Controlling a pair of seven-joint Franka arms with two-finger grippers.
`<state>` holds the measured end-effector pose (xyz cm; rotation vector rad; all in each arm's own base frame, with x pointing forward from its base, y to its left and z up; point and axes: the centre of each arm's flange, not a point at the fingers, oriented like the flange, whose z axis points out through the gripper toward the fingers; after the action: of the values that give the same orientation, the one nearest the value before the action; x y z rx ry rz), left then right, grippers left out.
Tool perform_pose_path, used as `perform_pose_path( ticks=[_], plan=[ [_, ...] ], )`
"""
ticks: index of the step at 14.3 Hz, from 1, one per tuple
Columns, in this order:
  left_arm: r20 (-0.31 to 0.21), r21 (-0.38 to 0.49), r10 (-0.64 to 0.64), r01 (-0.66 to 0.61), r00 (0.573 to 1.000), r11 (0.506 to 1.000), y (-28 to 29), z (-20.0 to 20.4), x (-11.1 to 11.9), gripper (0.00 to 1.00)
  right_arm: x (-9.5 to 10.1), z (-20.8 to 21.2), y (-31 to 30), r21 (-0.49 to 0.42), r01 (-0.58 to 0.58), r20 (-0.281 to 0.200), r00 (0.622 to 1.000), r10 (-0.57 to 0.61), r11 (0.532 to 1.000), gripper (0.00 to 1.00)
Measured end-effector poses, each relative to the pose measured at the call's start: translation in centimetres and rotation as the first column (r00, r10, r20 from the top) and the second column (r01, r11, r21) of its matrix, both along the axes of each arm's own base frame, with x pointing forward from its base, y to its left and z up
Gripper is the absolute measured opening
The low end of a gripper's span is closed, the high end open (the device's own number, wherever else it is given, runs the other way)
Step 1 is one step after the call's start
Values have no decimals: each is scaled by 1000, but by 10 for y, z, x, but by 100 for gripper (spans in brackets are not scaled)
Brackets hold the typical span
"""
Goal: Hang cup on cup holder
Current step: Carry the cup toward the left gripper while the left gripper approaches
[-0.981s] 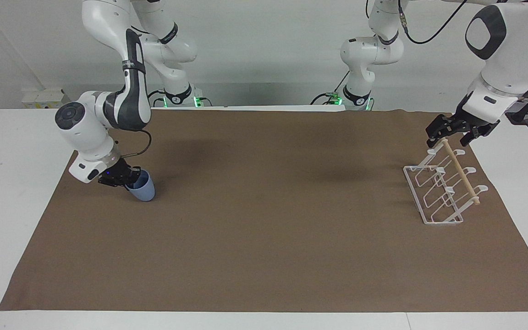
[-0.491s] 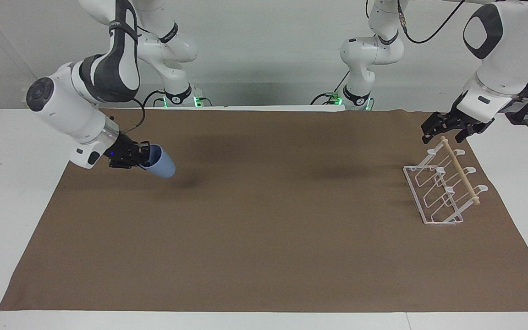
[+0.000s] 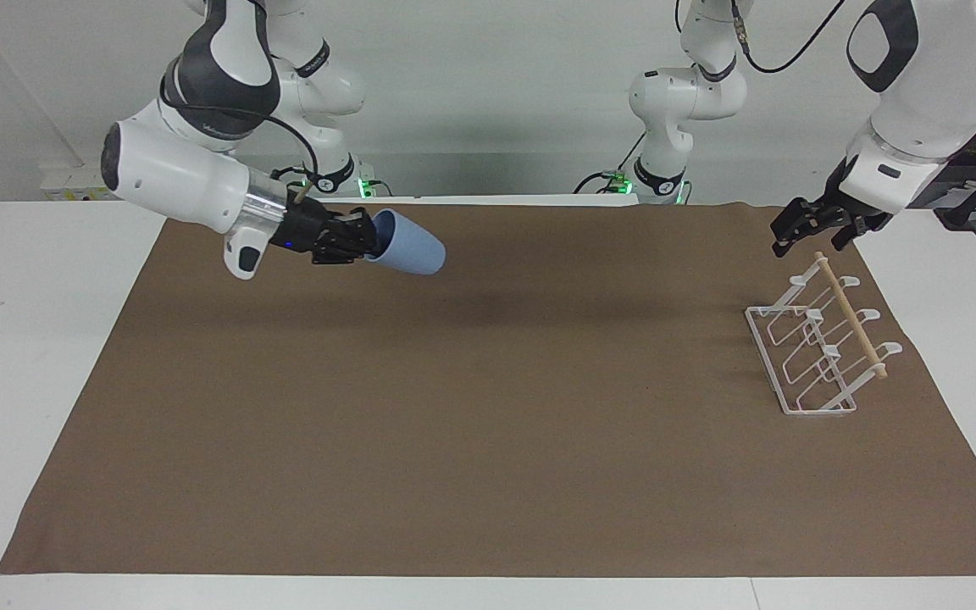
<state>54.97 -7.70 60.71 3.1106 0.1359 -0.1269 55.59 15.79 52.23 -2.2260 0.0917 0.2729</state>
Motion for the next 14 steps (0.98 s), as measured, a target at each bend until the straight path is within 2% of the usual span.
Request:
perform_pose_path(
  ticks=[2,4,5,9,10,12,14],
  plan=[
    [-41,-30,136,-137,990,990,-20,-10,-11,100,-6,4,58,83,106,-82,992,-99,991,4],
    [-88,-50,294,-299,952,953,-45,-20,-26,100,-13,-2,97,182,208,-174,969,-176,961,4],
    [-107,-53,362,-369,926,928,-58,-22,-33,100,-15,-7,106,202,238,-194,961,-199,950,4],
    [-179,-51,596,-612,783,789,-98,-21,-51,100,-23,-31,131,177,267,-210,951,-228,947,4],
    [-185,-56,652,-670,735,740,-107,-19,-51,100,-25,-37,134,151,253,-198,955,-221,956,4],
    [-200,-95,766,-790,611,606,-120,-14,-46,100,-27,-47,133,70,218,-141,968,-207,973,4],
    [-242,-115,828,-863,505,492,-129,-16,-43,100,-29,-51,133,26,200,-117,974,-196,979,4]
  ],
)
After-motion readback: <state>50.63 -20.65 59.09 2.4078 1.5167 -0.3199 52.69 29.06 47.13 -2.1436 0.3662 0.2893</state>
